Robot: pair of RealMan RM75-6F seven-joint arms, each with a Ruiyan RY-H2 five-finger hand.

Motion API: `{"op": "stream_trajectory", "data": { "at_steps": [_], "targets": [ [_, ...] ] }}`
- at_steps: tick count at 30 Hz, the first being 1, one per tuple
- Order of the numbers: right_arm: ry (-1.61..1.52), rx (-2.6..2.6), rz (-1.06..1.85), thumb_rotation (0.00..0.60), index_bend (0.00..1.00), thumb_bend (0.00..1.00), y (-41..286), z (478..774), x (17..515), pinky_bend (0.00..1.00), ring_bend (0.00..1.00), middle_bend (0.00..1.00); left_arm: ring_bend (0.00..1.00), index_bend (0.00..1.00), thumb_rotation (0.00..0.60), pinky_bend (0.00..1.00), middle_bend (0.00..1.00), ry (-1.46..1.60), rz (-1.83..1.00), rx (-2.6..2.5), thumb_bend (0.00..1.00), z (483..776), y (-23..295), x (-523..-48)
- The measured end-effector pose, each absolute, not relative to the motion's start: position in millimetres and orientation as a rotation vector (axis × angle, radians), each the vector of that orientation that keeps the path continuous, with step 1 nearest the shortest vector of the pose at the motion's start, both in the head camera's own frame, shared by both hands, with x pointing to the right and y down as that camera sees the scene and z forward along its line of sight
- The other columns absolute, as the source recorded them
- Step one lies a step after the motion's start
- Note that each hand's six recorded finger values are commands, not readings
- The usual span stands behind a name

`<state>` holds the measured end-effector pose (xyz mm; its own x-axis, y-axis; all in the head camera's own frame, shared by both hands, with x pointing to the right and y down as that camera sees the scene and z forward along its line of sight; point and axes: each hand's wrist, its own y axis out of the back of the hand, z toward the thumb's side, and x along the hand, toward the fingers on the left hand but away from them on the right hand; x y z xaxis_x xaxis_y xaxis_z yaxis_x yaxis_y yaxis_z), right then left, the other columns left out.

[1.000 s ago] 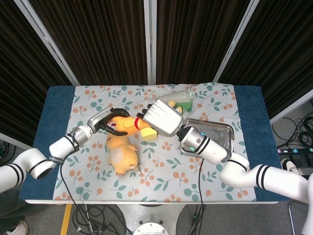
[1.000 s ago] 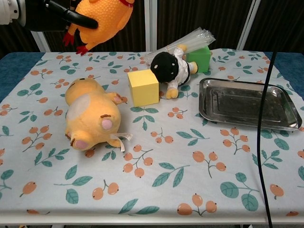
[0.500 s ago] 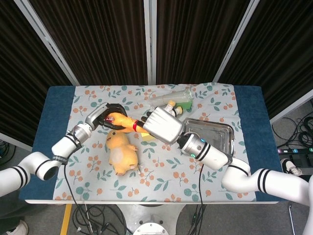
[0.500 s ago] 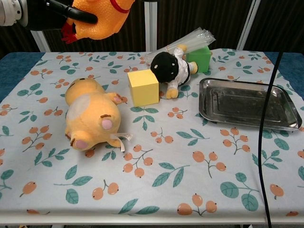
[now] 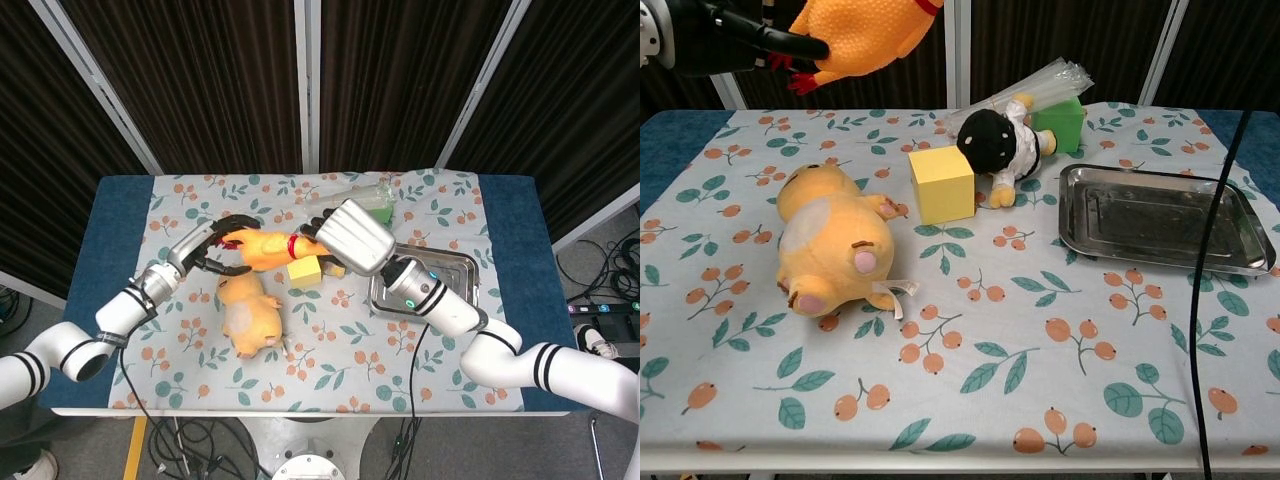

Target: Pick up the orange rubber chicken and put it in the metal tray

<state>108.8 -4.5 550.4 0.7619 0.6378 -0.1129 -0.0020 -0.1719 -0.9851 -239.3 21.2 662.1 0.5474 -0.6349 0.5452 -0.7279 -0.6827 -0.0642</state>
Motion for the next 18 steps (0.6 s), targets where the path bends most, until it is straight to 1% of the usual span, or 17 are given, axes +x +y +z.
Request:
{"op": "stream_trajectory", "data": {
  "at_steps": [2, 8, 14, 18],
  "targets": [
    [-0.538, -1.686, 0.619, 0.600, 0.93, 0.35, -4.6, 552.1, 115.0, 0.95, 0.70, 0.77, 0.11, 0.21, 0.600, 0.21, 0.08, -1.177, 0.820, 2.621, 0.16, 663.2, 21.8, -245.2],
    [-0.663, -1.776, 0.662, 0.600, 0.93, 0.35, -0.9, 556.6, 154.9, 0.95, 0.71, 0.77, 0.11, 0.21, 0.600, 0.21, 0.08, -1.202, 0.896, 2.676, 0.16, 665.2, 25.1, -258.3],
    [-0.816, -1.895, 0.752, 0.600, 0.93, 0.35, 10.2, 562.5, 213.9, 0.95, 0.71, 0.77, 0.11, 0.21, 0.600, 0.21, 0.08, -1.239, 1.044, 2.757, 0.15, 665.7, 25.0, -275.2],
    [-0.929, -2.011, 0.854, 0.600, 0.93, 0.35, 23.1, 575.1, 259.1, 0.95, 0.71, 0.77, 0.11, 0.21, 0.600, 0.21, 0.08, -1.282, 1.154, 2.808, 0.15, 665.8, 25.5, -285.4]
  ]
}}
